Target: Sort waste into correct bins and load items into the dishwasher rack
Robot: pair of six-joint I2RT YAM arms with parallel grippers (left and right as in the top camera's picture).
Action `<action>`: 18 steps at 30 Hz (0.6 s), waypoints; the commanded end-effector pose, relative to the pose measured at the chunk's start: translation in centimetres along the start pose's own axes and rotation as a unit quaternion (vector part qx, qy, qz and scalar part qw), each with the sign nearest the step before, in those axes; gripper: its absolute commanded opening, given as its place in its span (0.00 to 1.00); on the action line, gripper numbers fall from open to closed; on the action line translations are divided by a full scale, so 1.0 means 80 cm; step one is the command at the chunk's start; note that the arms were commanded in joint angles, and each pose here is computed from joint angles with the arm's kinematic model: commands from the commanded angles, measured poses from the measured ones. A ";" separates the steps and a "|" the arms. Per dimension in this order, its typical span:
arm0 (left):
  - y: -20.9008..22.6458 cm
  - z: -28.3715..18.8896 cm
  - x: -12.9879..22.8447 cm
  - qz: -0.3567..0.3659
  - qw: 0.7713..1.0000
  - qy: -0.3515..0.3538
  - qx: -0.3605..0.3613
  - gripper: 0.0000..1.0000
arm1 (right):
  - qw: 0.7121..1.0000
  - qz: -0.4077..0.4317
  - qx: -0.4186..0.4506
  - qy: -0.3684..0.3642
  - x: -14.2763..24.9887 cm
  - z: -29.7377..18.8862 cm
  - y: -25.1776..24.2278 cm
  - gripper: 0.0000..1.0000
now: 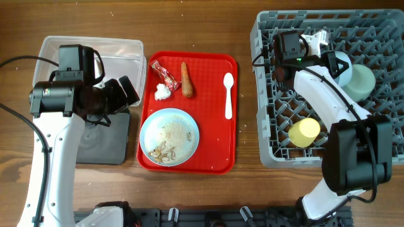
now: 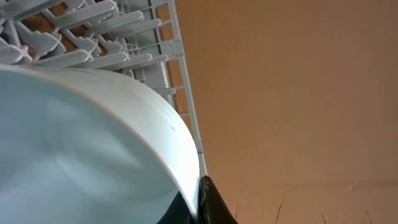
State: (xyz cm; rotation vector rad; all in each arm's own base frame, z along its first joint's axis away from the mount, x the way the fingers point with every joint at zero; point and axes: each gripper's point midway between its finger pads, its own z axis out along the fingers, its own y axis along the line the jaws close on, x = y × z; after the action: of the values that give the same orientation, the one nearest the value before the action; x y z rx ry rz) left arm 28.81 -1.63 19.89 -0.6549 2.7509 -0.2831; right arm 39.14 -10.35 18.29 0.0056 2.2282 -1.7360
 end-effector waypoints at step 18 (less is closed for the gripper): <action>0.001 -0.007 -0.003 -0.002 1.000 -0.011 0.000 1.00 | 0.993 -0.074 -0.035 -0.088 -0.024 -0.090 0.048 0.37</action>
State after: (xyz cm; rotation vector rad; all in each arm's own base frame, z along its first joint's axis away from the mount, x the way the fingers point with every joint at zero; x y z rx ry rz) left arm 28.81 -1.63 19.89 -0.6549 2.7509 -0.2831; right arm 39.79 -3.83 17.08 -0.2733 2.2422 -1.6373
